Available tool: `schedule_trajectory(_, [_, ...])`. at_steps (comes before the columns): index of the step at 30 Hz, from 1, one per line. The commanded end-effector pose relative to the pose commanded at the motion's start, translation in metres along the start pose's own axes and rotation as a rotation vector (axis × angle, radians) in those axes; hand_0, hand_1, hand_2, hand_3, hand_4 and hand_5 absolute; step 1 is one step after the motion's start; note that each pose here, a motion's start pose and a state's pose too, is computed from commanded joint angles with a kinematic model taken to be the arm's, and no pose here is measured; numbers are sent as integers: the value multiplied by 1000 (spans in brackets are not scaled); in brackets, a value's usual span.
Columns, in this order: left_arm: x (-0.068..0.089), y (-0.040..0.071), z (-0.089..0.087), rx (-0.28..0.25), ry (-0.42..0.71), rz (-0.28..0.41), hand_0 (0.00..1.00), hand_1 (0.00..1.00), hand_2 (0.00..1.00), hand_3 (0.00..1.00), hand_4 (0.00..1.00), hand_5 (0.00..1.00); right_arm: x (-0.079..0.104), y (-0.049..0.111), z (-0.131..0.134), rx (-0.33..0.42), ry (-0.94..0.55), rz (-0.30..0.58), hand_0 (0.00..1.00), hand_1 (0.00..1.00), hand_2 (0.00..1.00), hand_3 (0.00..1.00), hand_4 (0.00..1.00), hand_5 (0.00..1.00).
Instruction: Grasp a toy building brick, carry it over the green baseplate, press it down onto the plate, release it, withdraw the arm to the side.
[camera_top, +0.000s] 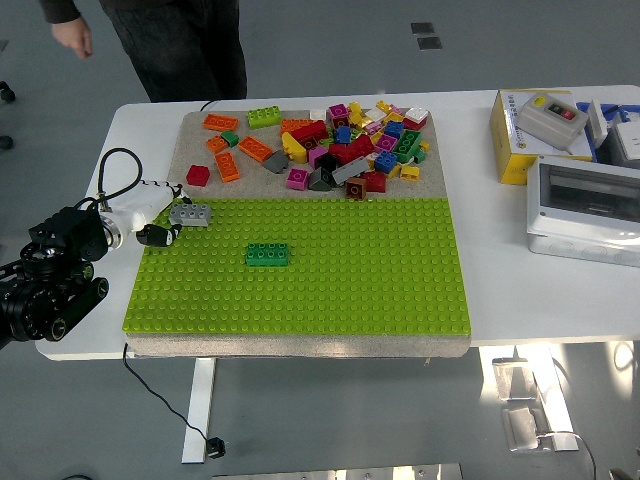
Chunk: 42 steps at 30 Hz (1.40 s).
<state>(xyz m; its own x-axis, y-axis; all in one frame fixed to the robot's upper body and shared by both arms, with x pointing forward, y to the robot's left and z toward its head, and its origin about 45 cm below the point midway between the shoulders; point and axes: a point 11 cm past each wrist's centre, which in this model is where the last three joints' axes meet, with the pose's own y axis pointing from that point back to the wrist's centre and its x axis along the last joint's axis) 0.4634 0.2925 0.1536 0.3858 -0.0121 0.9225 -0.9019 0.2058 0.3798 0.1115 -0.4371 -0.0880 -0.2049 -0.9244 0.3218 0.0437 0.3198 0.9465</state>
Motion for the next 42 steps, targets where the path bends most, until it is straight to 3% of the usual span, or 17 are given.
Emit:
schedule_trajectory(4, [-1,0,0,5,22,-3,998,972,971,740,535,168,0,0,0,1,0,1,638,569,634,760,390,998])
schedule_trajectory(5, [-2,0,0,6,28,-4,998,971,968,600,480,176,0,0,0,1,0,1,638,563,634,761,391,998])
schedule_trajectory(10, [-2,1,-2,13,58,-1,998,971,968,600,480,176,0,0,1,-1,0,1,638,563,634,761,391,998])
schedule_trajectory(11, [-2,1,-3,15,68,0,998,969,965,540,475,180,0,0,1,-2,-1,1,638,563,634,761,393,998])
schedule_trajectory(15, [-1,7,-7,23,122,11,998,969,965,540,475,180,1,-1,3,-4,-5,2,638,563,634,761,393,998])
schedule_trajectory(21, [-1,22,-21,68,154,0,998,967,959,536,469,170,3,-2,6,-9,-13,3,638,564,633,761,394,998])
schedule_trajectory(28, [-7,49,-40,149,198,-60,998,965,958,528,472,170,5,-3,9,-15,-20,7,638,564,633,762,398,998])
schedule_trajectory(32, [-11,57,-21,126,184,-97,998,965,961,528,468,175,7,-3,11,-17,-21,10,638,567,631,762,400,998])
schedule_trajectory(38, [-9,57,37,-14,169,-91,998,965,957,523,447,181,8,-3,9,-15,-19,11,638,569,629,762,403,998])
schedule_trajectory(42, [-8,57,59,-66,176,-79,998,964,957,524,450,181,8,-3,9,-13,-21,11,639,567,626,762,405,998])
